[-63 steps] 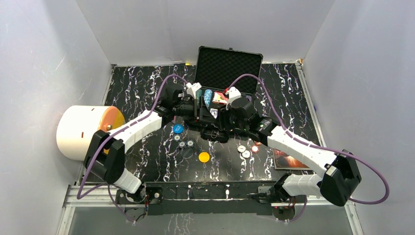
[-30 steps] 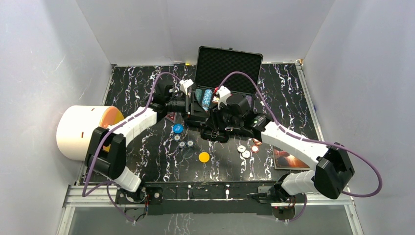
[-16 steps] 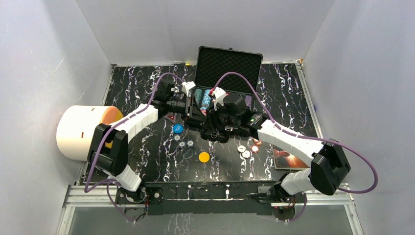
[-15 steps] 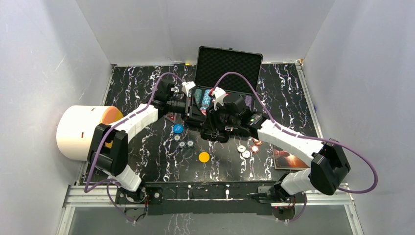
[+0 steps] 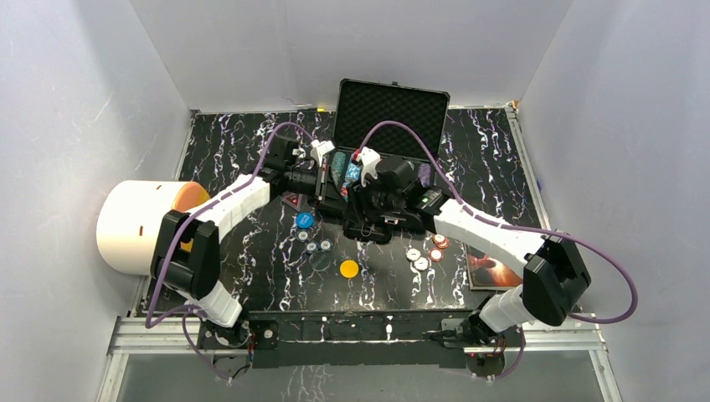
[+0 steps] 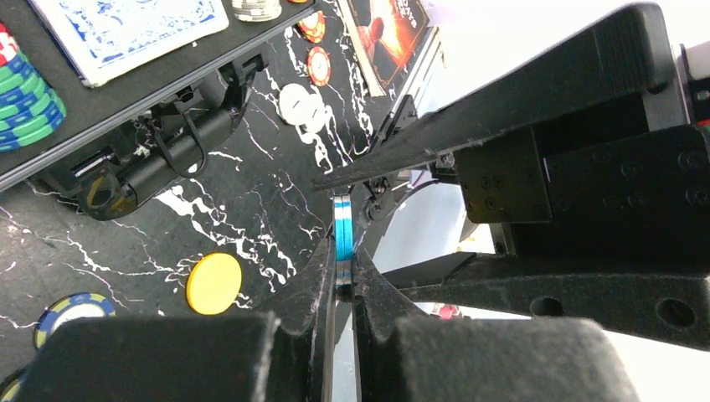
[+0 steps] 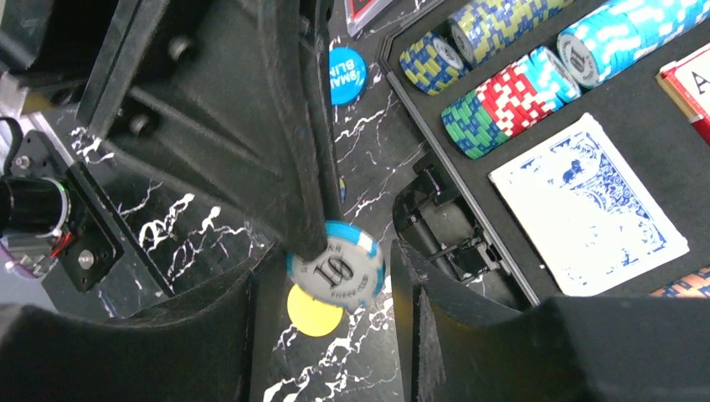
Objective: Pack up texas hold em set
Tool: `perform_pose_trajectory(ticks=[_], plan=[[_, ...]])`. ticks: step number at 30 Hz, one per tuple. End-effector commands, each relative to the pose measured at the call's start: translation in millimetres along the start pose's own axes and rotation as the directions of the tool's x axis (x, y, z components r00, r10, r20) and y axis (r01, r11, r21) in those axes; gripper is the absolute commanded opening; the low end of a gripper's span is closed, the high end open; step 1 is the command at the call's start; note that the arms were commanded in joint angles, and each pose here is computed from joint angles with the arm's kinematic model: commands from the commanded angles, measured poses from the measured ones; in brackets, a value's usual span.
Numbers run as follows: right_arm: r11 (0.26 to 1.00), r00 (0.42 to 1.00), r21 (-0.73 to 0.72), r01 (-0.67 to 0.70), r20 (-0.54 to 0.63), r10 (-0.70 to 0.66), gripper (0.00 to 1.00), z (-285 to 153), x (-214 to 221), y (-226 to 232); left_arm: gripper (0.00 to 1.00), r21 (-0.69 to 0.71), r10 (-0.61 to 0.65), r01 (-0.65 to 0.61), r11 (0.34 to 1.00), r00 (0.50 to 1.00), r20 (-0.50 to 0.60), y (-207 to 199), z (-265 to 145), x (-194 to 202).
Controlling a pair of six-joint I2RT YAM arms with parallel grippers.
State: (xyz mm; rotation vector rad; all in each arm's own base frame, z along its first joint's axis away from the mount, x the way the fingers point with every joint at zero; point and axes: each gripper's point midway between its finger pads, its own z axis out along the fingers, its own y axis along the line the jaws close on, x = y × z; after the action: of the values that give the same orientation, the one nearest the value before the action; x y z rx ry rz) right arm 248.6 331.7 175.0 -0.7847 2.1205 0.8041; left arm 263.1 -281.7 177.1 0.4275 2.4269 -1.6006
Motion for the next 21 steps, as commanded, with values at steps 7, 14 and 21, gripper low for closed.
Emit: perform_pose_trajectory(ticks=[7,14,21], plan=[[0.997,0.987,-0.005,-0.083,0.135,0.083,0.89,-12,-53,-10,0.00,-0.017,0.265,-0.265,0.964,0.963,0.049,-21,-5,-26],[0.985,0.960,-0.009,-0.169,0.226,0.167,0.90,-46,-70,-46,0.00,-0.174,0.565,-0.548,0.818,0.822,0.070,11,-4,-60],[0.947,0.914,0.087,-0.308,0.302,0.270,0.89,-74,-70,-105,0.00,-0.244,0.874,-0.851,0.465,0.485,-0.024,28,-5,-92]])
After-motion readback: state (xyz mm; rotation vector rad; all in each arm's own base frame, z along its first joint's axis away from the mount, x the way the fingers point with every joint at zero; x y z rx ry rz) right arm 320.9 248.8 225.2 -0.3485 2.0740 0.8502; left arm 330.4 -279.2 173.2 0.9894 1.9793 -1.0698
